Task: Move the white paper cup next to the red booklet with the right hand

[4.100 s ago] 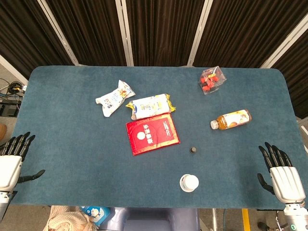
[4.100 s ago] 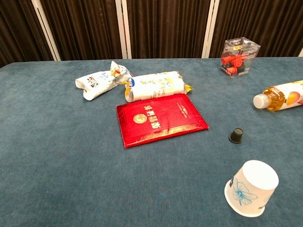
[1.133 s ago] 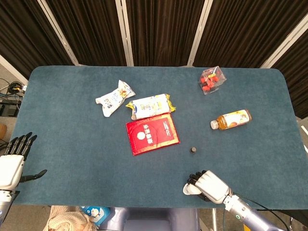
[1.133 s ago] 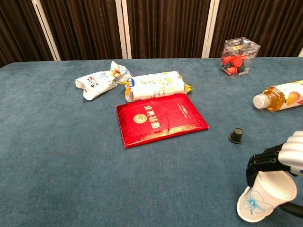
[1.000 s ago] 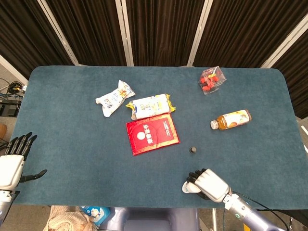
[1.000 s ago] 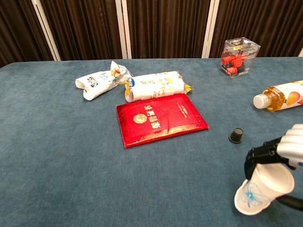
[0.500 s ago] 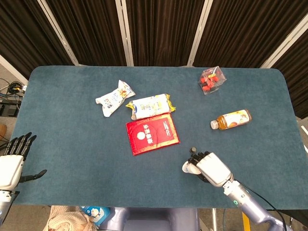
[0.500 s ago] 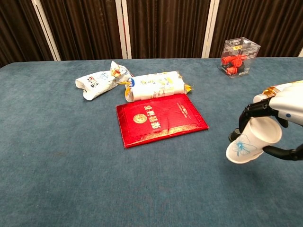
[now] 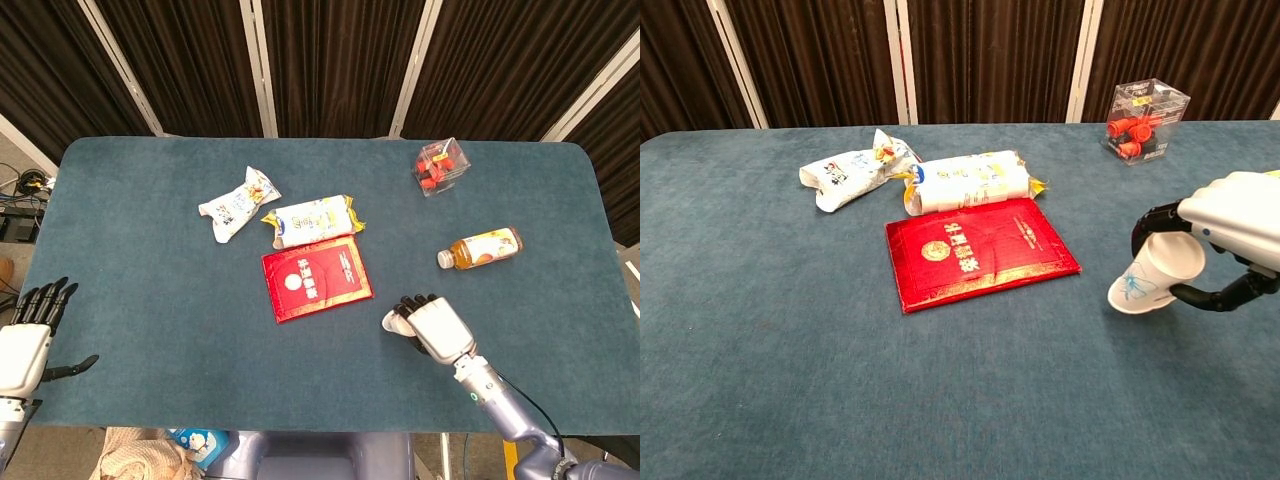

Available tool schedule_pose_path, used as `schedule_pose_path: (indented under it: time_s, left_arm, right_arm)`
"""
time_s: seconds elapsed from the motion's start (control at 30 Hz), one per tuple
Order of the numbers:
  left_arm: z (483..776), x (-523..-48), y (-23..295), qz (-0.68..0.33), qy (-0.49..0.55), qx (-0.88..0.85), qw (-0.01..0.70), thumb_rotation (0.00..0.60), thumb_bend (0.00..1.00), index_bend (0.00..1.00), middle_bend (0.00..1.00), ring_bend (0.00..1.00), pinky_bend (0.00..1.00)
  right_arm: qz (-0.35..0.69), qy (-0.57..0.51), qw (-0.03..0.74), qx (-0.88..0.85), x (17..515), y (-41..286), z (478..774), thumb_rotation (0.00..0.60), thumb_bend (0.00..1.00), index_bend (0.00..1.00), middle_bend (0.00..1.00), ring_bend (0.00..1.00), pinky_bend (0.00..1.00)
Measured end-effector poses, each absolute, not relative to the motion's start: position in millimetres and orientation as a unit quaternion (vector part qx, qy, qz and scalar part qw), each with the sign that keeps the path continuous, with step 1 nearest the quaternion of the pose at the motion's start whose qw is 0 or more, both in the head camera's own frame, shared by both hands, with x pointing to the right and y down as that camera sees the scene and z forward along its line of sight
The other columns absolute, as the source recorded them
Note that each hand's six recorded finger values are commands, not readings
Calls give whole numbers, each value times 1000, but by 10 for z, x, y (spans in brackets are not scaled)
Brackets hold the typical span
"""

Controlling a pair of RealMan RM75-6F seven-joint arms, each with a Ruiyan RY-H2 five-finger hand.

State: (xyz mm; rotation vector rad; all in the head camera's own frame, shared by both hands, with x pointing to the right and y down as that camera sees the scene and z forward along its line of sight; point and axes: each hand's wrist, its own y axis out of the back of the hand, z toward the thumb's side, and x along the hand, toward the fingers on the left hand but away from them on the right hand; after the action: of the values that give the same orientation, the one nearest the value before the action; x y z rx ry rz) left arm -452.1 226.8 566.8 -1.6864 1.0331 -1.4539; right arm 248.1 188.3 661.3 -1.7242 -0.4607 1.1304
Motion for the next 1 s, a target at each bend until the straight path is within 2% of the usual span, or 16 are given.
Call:
schedule_pose_path:
  time_s: [0.13,0.2,0.27,0.33,0.37,0.47,0.63,1.0]
  left_arm:
    - [5669,-4528,2269,-559,397,-647,335,600,0,0,0,0,18]
    - [5671,-4528,2269,-559,397,-647,334,600,0,0,0,0,18]
    - [5669,-4526,2269,-558,397,-647,334,600,0,0,0,0,18]
    - [5666,-4525,2268,-558,397,-647,335,600,0,0,0,0,18]
    - [5666,-4526,2268,-558,397,-647,335,600,0,0,0,0,18]
    - [5665,-4528,2265,-558,399,-647,334,600,0,0,0,0,18]
    - [5663,-4526,2266,-556,399,-647,334,600,0,0,0,0,18]
    - [5650,-4527,2266,-554,401,-647,336,600,0,0,0,0,18]
  right_arm:
    - [469,-190,497,-704,2467,1864,6670,600,422,456,374,423,553]
    - [475,-189,498,-701,2485,1854,6701,600,422,391,361,393,528]
    - [481,-188,496,-698,2509,1846,6727,600,423,160,251,277,433]
    - [488,-186,494,-695,2532,1843,6747,600,423,21,133,187,358]
    - [493,-184,492,-693,2553,1842,6761,600,422,0,81,150,332]
    - [508,-181,487,-687,2603,1837,6772,600,411,0,4,79,286]
    - [530,-178,479,-678,2662,1835,6696,600,399,0,0,42,264]
    - [562,-206,479,-643,3219,1963,6146,600,399,0,0,34,238]
